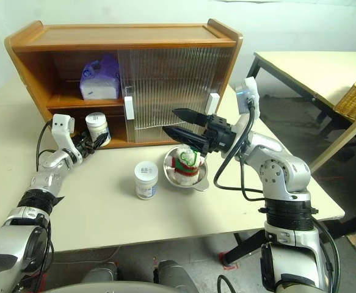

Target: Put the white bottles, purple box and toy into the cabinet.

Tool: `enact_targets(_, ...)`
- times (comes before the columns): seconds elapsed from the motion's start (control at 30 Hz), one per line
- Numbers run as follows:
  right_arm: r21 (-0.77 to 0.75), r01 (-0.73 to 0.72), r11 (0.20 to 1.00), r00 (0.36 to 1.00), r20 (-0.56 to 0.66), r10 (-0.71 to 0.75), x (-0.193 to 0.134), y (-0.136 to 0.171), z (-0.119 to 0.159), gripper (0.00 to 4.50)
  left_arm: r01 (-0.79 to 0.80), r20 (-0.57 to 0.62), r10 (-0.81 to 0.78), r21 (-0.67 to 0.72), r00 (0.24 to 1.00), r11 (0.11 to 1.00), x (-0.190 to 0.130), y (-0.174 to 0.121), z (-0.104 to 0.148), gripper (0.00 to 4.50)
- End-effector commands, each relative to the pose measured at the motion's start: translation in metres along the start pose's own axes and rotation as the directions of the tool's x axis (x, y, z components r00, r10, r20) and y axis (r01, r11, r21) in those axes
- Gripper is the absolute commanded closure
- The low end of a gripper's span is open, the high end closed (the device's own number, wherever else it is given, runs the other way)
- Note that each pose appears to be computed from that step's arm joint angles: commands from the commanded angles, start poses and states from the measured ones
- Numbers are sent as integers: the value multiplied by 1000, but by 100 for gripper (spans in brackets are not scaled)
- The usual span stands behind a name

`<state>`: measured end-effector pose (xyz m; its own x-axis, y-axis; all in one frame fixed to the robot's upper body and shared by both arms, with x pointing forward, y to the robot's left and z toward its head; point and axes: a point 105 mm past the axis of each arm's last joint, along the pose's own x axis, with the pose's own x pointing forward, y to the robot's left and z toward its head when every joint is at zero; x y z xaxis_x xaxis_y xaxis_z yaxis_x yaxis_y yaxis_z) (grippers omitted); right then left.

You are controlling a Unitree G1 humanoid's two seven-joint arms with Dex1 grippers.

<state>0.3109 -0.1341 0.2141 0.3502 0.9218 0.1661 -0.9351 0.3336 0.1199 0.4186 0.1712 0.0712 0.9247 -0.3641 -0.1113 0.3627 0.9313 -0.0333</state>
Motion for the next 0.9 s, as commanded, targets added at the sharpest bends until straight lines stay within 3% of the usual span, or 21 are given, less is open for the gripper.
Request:
enact_targets(0.03, -21, 1, 1000, 1000, -5, -1, -1, 0, 4, 0, -28, -13, 28, 22, 1000, 999, 8, -2, -1, 146)
enact_targets(0.57, -37, 22, 999, 1000, -11, -22, -8, 2, 6, 0, -121, -55, 122, 21, 991, 992, 33, -14, -2, 146)
enact_targets(0.7, -36, 25, 999, 1000, -11, -25, -7, 2, 6, 0, -112, -43, 113, 9, 993, 994, 33, -15, 0, 9)
enact_targets(0.9, -27, 18, 999, 1000, -11, -18, -5, 2, 5, 0, -136, 34, 137, -30, 990, 990, 21, -1, 2, 4)
